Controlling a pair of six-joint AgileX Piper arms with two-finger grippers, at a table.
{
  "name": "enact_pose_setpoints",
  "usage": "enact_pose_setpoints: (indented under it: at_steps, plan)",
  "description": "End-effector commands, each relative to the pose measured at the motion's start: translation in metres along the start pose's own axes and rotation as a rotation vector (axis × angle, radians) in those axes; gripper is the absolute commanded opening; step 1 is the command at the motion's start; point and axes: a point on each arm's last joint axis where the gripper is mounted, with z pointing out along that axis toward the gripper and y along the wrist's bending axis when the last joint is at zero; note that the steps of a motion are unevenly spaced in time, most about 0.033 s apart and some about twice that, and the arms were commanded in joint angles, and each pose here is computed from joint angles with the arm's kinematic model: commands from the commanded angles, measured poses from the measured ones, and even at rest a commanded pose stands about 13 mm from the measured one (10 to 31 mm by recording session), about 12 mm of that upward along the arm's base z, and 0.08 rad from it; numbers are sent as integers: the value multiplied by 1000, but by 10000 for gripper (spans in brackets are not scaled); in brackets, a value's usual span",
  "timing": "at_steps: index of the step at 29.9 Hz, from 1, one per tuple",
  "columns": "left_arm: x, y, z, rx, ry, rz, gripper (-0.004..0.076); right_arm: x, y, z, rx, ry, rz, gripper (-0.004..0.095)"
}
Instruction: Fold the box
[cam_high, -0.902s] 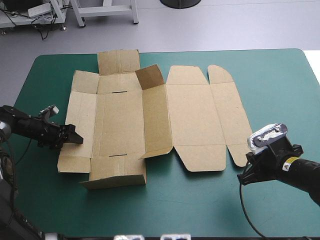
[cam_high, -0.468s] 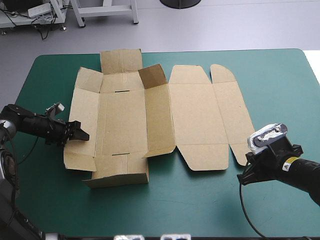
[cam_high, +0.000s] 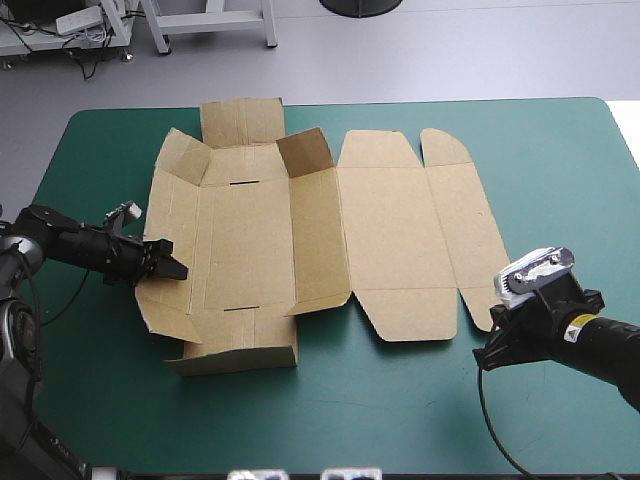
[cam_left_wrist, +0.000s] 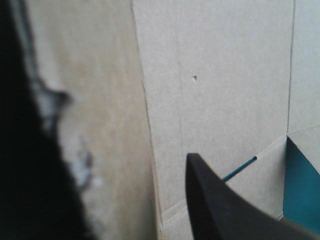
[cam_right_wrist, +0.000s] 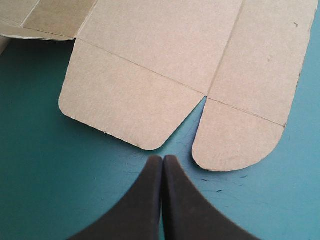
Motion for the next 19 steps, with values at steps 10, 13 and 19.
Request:
enact_pose_setpoints:
  at_steps: [10,13,19]
  plan:
    - [-10,-37,2,16,-70,154,-8,-11,2,-8,-12,-85,8,-18]
    - [-8,-51,10,-11,-30,264,-10,-10,2,-8,-14,-78,8,-18]
    - [-23,-91,7,-63,-100,452,-10,-10,3,-8,-24,-74,14,-18]
